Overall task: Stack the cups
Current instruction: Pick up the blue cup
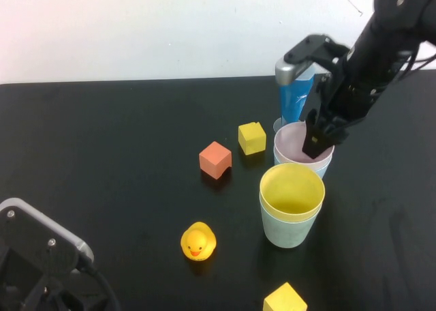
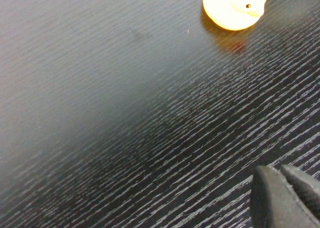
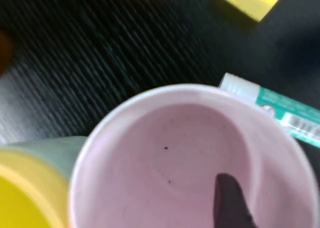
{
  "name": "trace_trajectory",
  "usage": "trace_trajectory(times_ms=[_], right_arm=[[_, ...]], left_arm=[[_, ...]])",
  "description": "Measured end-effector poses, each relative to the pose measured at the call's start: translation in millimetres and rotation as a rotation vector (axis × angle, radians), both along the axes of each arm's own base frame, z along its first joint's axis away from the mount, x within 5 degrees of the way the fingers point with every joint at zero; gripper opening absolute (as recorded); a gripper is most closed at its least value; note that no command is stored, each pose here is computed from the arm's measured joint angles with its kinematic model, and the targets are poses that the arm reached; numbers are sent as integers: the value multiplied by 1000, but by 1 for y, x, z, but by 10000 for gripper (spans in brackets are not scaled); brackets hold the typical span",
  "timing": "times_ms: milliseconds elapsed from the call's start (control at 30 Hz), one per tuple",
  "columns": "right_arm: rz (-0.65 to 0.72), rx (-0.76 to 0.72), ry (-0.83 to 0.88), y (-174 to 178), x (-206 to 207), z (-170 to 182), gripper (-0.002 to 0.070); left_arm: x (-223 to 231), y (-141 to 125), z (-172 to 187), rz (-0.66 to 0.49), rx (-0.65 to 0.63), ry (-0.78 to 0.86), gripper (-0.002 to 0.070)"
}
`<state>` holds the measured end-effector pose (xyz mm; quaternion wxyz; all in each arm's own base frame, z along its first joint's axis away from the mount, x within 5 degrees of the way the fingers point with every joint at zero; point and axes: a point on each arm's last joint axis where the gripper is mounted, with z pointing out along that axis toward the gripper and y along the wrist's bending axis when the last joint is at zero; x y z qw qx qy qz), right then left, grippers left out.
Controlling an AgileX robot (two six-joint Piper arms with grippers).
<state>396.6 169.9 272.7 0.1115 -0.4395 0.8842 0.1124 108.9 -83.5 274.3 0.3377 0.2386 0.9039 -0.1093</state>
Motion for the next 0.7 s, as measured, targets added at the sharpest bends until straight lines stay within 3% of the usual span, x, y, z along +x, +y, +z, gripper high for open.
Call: trace_trajectory(times_ms=[100,233,267,433,700], right_arm=[[-1,-12,34,2,6,-17,293],[-2,-21,57,3,9,-29,92],[-2,-21,56,3,10,-29,70],[-15,-22,0,0,6,-8,69],[-20,83,-246,-18,-45,105,69]], left_arm=[[0,0,0,4,-3,2,-1],[0,0,0,18,-14,6,-1],[0,0,0,19,-15,7,-1],[0,0,0,48,-31,24,-1],[0,0,0,56,-36,27,-1]])
